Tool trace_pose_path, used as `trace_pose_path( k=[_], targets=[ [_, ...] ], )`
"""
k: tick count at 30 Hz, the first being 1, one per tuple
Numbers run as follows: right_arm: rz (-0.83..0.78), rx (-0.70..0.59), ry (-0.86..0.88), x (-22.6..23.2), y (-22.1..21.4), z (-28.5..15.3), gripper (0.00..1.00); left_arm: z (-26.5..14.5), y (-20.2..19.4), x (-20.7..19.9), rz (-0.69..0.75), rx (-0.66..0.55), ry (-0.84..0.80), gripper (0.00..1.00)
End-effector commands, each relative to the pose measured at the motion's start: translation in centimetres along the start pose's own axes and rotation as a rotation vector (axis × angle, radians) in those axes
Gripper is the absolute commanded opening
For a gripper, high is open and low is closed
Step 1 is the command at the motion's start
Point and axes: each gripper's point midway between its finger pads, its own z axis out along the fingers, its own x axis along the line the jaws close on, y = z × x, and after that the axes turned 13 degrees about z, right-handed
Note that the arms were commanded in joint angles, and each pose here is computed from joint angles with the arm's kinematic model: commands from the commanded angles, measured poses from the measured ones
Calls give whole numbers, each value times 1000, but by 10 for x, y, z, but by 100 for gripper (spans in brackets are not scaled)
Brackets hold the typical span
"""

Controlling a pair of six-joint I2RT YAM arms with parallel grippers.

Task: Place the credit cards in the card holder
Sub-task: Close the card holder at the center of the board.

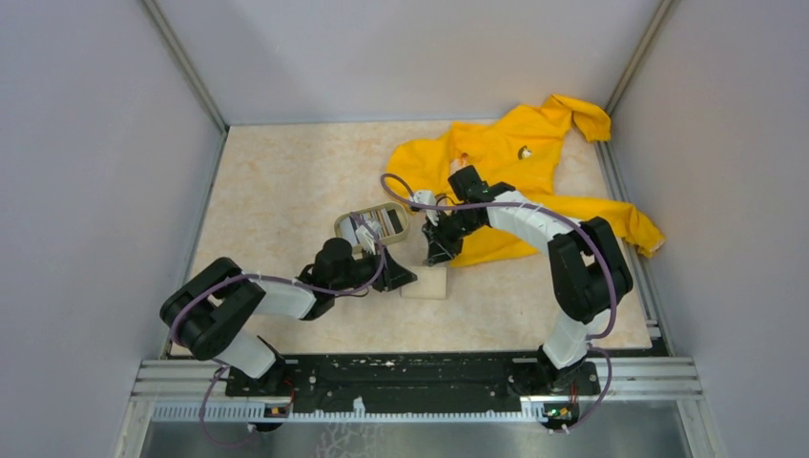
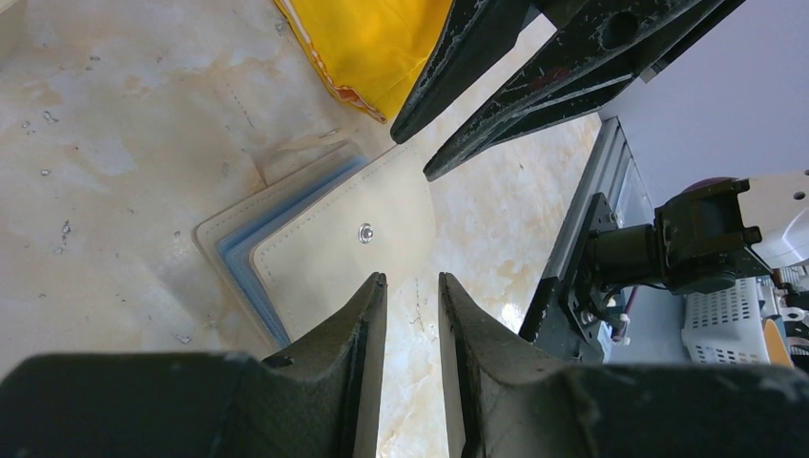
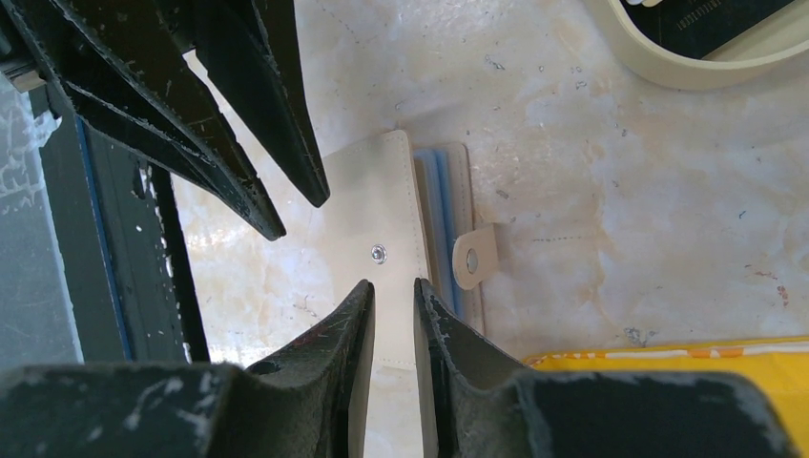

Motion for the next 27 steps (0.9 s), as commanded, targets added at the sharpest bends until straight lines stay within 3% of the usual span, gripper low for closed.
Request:
trace_pose_path(
  k=[1, 14, 18, 27],
  targets=[
    [-61, -56, 9, 6, 19, -11, 22, -3, 8, -7, 6, -30, -39, 32],
    [-55, -51, -38, -4, 18, -11, 23, -1, 12, -5, -7, -29, -46, 32],
    [-33, -51, -74, -11, 18, -9, 24, 5, 9, -1, -31, -12, -43, 25],
    [9, -26, -93, -23, 10, 0, 25, 18, 0, 9, -74, 30, -35, 19]
  ],
)
